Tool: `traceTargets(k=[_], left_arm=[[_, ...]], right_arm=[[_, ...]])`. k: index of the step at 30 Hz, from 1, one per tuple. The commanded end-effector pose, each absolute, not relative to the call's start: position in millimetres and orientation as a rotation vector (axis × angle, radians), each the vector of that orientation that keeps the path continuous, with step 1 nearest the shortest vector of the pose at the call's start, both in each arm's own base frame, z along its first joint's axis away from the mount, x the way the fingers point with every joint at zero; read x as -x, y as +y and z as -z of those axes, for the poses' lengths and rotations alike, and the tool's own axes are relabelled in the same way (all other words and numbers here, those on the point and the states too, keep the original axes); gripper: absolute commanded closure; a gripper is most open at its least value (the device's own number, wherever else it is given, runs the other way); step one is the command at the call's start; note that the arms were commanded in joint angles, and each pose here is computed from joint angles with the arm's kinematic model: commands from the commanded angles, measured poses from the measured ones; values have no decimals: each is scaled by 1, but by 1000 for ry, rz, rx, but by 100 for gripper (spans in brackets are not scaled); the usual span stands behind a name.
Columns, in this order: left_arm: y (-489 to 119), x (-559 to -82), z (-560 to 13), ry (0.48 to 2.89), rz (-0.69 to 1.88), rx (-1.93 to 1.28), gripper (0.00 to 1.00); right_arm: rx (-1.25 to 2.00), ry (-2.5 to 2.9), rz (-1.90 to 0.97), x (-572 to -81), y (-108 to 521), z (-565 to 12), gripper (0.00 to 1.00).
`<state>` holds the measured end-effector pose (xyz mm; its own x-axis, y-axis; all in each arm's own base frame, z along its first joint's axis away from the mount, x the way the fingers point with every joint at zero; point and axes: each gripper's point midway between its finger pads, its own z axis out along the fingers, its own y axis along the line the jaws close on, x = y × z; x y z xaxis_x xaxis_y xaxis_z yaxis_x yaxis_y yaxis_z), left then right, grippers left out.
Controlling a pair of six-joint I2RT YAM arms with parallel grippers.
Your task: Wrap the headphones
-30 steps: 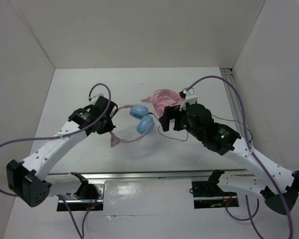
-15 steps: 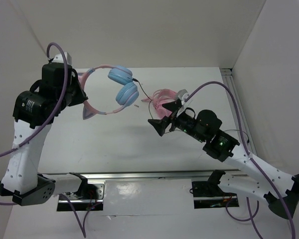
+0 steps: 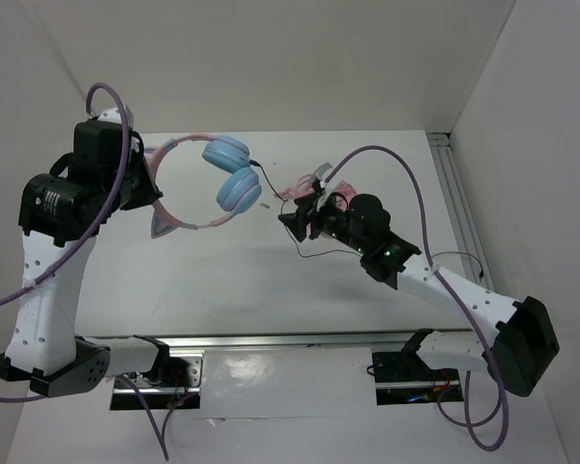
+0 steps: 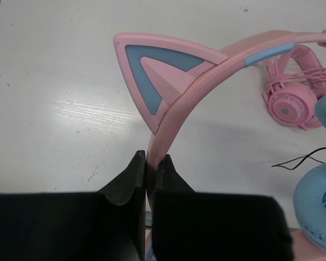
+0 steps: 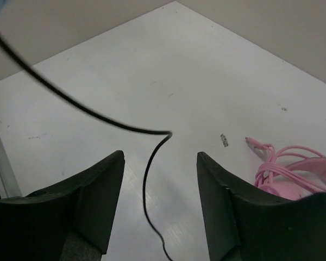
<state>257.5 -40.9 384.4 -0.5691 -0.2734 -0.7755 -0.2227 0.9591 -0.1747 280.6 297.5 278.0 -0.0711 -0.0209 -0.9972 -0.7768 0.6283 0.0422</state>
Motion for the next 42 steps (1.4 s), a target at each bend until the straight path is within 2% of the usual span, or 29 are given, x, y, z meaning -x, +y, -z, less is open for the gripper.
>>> traceTargets(k=[1,2,12,16,17,20,21,30,35,38,42], left_arm=[[-44,-264,-414,2083,150,359,100],[-44,-264,-414,2083,149,359,100],[-37,-266,-416,2066,166,391,100],[-34,-268,-418,2055,171,404,100],[-34,-269,-415,2064,168,405,100],[-30,-269,-413,2060,165,421,100],[-28,-271,-415,2049,162,430,100],[-12,-283,-381,2041,53,450,100],[-8,-291,-354,2039,-85,411,100],[-34,-306,-339,2095,-74,251,100],[-102,-310,-320,2149,-22,-107,100]], right_arm=[[677,1395,-807,-290,308,-305,39],[668,1400,-821,-294,307,-303,41],[688,1401,-1022,-297,328,-281,43],[679,1410,-1049,-300,333,-272,59],[671,1427,-1059,-300,334,-264,68],[636,1450,-1029,-308,332,-260,86],[619,1454,-1015,-311,330,-260,100],[294,1555,-593,-346,251,-278,100],[295,1550,-431,-327,227,-315,100],[305,1525,-329,-314,217,-340,100],[438,1503,-295,-288,225,-359,100]])
